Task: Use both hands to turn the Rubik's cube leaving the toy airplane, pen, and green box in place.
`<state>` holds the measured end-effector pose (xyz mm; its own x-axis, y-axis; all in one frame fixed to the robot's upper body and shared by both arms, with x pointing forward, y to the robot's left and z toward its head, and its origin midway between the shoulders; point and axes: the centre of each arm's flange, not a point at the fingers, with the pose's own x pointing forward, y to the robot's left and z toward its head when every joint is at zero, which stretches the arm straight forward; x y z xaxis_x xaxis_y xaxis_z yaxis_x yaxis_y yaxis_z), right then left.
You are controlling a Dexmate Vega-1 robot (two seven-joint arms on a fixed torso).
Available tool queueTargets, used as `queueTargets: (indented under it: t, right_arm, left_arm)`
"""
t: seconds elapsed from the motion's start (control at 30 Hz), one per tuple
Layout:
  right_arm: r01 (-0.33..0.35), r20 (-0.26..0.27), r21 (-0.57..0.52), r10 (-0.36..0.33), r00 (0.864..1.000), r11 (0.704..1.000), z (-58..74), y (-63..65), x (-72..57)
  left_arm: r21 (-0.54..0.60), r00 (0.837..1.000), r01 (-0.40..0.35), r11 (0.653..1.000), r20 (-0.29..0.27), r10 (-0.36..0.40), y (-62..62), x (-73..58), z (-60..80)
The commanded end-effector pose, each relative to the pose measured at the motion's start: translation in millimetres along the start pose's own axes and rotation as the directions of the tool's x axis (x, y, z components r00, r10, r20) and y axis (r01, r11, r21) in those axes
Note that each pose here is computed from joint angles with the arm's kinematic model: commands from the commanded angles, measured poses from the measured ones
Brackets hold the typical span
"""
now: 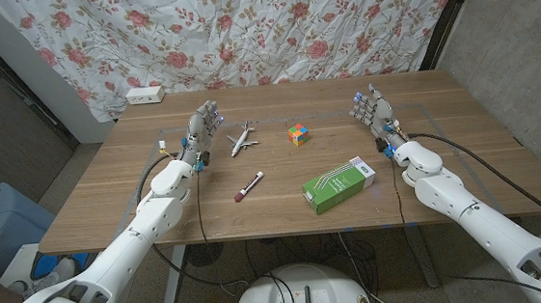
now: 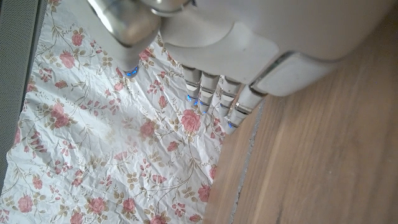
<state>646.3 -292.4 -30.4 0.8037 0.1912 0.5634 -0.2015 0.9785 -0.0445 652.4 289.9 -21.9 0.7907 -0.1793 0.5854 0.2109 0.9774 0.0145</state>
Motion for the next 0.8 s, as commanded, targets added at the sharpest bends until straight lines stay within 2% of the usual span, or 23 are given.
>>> queueTargets:
  t: [0.03,0.2,0.33,0.47,0.63,0.8]
  right_arm:
    - [-0.03,0.025,-0.09,0.032,0.999,0.995,10.4,15.6,-1.0]
    - [-0.066,0.003,-0.164,0.068,0.998,0.984,16.2,24.9,4.6]
    - [-0.091,0.01,-0.226,0.096,0.995,0.97,21.8,32.9,9.2]
    - [-0.106,0.019,-0.244,0.114,0.993,0.964,26.1,35.1,13.0]
    - [-0.144,0.021,-0.326,0.159,0.987,0.934,41.0,42.0,21.9]
    - [-0.164,0.02,-0.393,0.187,0.982,0.905,53.9,47.6,25.0]
  left_arm:
    - [-0.011,1.0,-0.002,1.0,0.024,0.003,4.9,-4.4,7.2]
    - [-0.008,1.0,-0.009,1.0,0.021,0.01,8.4,-8.5,7.3]
    - [0.0,0.999,-0.017,1.0,0.029,0.017,10.9,-12.6,5.5]
    - [0.011,1.0,-0.005,1.0,0.03,0.005,11.7,-13.8,7.3]
    - [0.025,0.999,-0.01,1.0,0.051,0.008,15.4,-16.2,12.0]
    - [0.023,0.999,-0.018,1.0,0.052,0.017,16.1,-21.6,13.0]
